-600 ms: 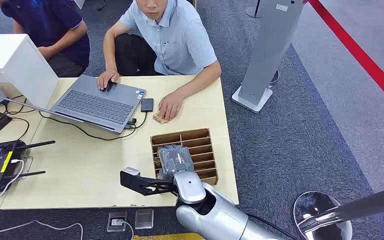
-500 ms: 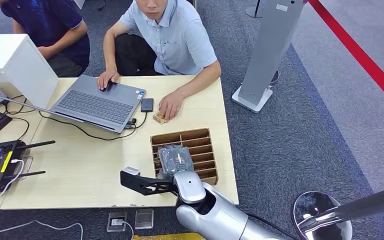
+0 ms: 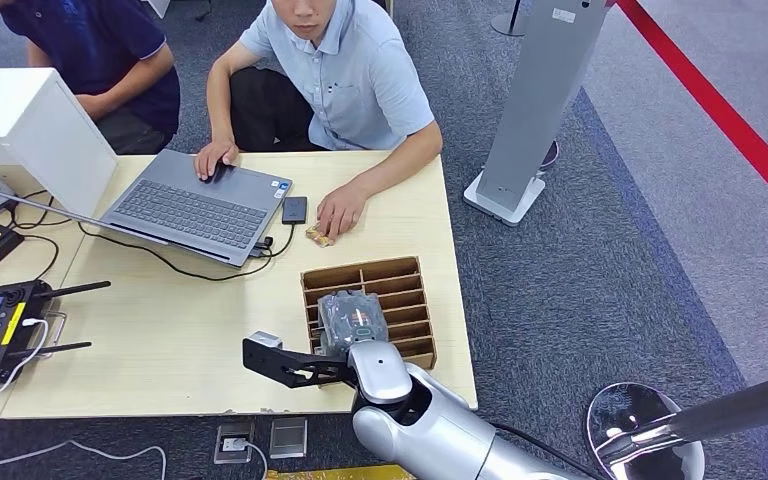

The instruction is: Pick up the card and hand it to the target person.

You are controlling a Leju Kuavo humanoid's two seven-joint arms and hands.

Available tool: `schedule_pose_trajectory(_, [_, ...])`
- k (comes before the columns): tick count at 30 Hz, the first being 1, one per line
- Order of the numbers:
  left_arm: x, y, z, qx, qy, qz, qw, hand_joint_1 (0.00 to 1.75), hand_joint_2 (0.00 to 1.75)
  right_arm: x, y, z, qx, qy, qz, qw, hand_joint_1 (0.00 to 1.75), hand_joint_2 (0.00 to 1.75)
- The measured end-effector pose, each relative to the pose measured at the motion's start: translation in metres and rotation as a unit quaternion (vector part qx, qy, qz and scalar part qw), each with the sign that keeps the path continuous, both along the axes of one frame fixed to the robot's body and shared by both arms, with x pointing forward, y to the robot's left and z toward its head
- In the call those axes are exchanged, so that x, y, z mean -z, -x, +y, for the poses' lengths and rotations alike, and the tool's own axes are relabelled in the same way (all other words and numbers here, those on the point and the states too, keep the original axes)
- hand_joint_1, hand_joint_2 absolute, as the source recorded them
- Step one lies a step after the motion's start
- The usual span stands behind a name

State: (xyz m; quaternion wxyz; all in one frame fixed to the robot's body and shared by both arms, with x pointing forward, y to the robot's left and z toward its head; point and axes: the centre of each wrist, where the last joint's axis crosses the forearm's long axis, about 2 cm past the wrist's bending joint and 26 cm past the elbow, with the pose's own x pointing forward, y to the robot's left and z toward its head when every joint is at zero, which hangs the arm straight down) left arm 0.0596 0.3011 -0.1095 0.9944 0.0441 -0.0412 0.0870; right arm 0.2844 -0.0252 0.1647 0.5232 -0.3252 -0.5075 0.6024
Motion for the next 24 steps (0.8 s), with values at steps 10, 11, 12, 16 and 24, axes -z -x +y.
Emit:
schedule_pose_trajectory(10, [0.0, 0.0, 0.0, 0.008, -0.009, 0.001, 1.0, 0.0, 0.0, -0.001, -0.001, 0.0, 0.003, -0.008, -0.005, 1.0, 1.54, 1.75])
schedule_pose_trajectory(11, [0.0, 0.0, 0.0, 0.008, -0.009, 0.001, 1.0, 0.0, 0.0, -0.001, -0.001, -0.001, 0.004, -0.011, -0.005, 1.0, 1.54, 1.75])
schedule_pose_trajectory(12, [0.0, 0.0, 0.0, 0.007, -0.009, 0.001, 1.0, 0.0, 0.0, -0.001, -0.001, -0.001, 0.006, -0.015, -0.006, 1.0, 1.54, 1.75])
schedule_pose_trajectory(16, [0.0, 0.0, 0.0, 0.004, -0.008, 0.0, 1.0, 0.0, 0.0, -0.001, -0.002, -0.002, 0.009, -0.025, -0.009, 1.0, 1.54, 1.75])
schedule_pose_trajectory(24, [0.0, 0.0, 0.0, 0.0, -0.006, -0.001, 1.0, 0.0, 0.0, -0.014, -0.003, -0.007, 0.005, -0.054, -0.028, 0.998, 1.54, 1.75])
